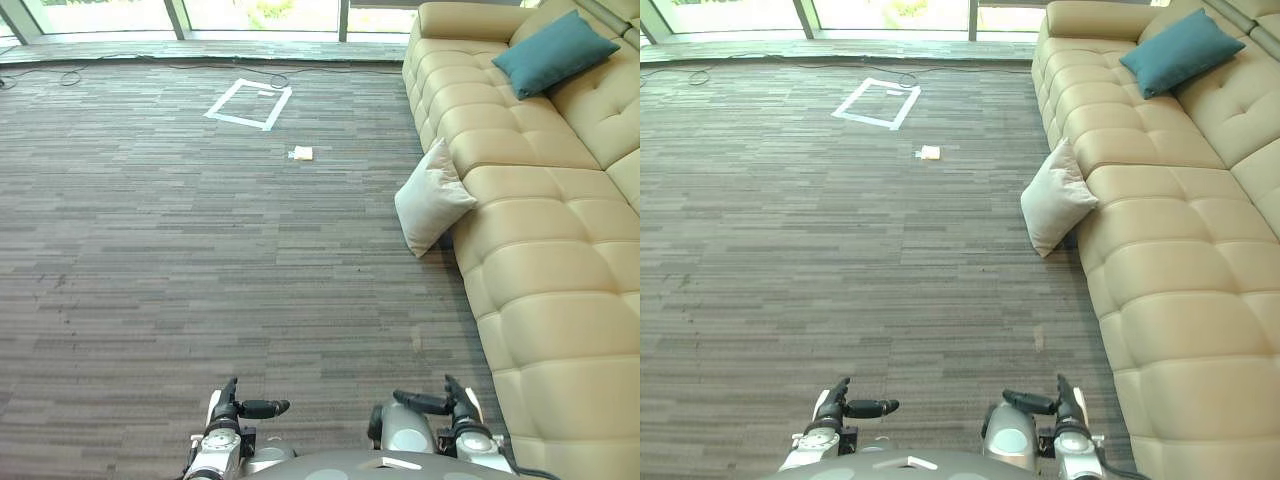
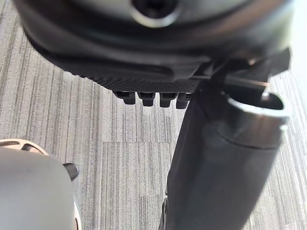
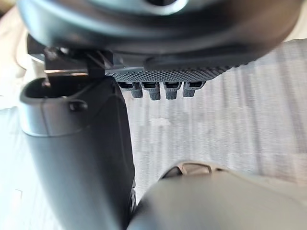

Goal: Pick up cushions and gather them together orderly.

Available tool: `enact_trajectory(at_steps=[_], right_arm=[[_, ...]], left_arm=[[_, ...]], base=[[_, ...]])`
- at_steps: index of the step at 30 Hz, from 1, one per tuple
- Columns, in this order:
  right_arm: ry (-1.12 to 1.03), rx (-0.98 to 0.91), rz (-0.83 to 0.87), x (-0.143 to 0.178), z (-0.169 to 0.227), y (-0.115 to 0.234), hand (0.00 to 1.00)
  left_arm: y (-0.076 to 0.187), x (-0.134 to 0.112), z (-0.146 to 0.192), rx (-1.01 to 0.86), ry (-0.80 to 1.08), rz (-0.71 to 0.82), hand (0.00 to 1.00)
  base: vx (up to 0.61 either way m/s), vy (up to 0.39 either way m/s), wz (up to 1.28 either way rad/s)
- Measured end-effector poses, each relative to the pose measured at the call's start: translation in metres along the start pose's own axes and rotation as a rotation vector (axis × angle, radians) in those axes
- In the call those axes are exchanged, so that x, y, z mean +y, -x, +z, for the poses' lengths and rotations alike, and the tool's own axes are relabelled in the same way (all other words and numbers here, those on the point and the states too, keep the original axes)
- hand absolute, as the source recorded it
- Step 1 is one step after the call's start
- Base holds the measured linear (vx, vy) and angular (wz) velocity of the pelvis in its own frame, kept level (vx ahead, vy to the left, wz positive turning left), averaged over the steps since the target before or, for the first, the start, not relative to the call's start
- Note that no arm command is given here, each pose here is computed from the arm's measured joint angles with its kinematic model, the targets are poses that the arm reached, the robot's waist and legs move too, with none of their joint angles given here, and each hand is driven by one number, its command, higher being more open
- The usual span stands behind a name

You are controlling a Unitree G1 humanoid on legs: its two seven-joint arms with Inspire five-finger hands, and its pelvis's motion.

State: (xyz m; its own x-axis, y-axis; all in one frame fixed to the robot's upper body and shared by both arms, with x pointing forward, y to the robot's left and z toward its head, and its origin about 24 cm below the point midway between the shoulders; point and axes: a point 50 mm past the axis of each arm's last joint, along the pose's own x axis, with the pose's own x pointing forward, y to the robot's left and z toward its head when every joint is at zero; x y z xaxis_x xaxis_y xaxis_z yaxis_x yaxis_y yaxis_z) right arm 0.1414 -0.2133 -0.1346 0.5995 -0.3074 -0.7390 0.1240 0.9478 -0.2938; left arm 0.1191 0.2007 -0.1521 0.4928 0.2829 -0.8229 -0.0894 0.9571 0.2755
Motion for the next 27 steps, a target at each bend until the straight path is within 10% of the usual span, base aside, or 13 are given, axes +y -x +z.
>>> enact_trajectory(at_steps=[13, 27], right_arm=[[0.023, 0.145, -0.01, -0.004, -0.03, 0.006, 1.0], [-0.038, 0.141, -0.012, 0.01, -0.036, 0.014, 1.0]], left_arm=[[0.002, -0.008, 0.014, -0.062, 0.055, -0.02, 1.0], [0.001, 0.007, 0.006, -0.03, 0.079, 0.035, 1.0]], base=[[0.52, -0.199, 0.05], [0.38, 0.155, -0.9]])
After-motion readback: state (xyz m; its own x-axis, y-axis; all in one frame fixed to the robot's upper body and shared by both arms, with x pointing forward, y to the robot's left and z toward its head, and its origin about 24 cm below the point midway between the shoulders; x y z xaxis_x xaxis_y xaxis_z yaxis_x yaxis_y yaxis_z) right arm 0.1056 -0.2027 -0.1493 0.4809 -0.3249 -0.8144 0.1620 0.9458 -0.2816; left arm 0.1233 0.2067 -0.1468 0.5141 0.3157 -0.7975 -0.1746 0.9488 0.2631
